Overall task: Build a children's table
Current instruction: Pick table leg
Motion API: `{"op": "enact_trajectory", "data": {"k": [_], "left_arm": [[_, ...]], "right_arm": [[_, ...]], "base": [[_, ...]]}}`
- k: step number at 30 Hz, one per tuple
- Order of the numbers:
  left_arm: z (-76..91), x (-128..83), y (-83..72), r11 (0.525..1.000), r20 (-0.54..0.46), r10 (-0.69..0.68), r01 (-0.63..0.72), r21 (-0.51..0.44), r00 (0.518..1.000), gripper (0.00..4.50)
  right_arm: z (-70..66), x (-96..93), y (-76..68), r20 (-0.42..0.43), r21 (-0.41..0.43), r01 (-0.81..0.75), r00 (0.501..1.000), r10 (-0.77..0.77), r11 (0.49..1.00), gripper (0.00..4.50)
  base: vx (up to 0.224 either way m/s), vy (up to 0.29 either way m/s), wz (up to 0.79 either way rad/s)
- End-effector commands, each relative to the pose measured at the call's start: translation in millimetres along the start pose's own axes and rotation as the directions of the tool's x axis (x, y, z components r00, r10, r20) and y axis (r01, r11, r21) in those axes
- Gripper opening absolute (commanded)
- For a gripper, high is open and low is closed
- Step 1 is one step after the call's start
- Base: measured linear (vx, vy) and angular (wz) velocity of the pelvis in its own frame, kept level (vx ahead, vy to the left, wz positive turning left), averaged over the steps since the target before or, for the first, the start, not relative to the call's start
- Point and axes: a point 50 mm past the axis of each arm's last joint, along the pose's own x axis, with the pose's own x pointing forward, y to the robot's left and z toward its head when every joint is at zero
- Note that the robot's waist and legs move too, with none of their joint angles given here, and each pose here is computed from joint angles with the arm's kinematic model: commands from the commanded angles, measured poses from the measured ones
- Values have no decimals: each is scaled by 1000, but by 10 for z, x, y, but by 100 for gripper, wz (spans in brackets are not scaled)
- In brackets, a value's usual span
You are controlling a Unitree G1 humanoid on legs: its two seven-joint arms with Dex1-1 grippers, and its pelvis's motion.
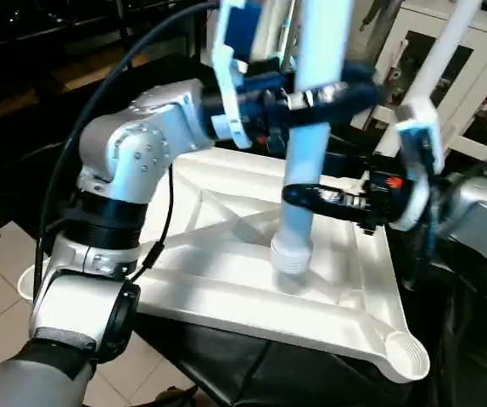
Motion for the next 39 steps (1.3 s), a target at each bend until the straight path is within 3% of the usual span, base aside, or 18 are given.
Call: {"op": "enact_trajectory", "data": {"k": [1,7,24,28,29,32,39], "left_arm": [[34,79,-17,998,-25,-41,42,37,999,172],[25,96,-15,997,-39,-67,68,43,997,172],[42,109,-12,994,-46,-91,93,58,995,172],[50,114,-10,994,-39,-92,94,59,995,172],[54,114,-8,994,-38,-92,95,59,995,172],[55,115,-5,994,-37,-93,95,60,995,172],[53,118,1,993,-34,-96,98,61,995,172]], "right_arm": [[23,12,-6,-16,-20,-23,1000,23,1000,382],[-15,24,-9,-52,-11,-53,997,52,999,365],[-231,44,35,-171,-13,-97,981,93,995,207],[-310,50,50,-194,-12,-97,977,93,995,190],[-329,61,55,-196,-13,-98,976,94,995,190],[-344,70,55,-197,-11,-95,976,91,995,254],[-404,99,49,-199,-18,-75,977,70,997,300]], "base": [[0,0,0],[0,0,0],[0,0,0],[0,0,0],[0,0,0],[0,0,0],[0,0,0]]}}
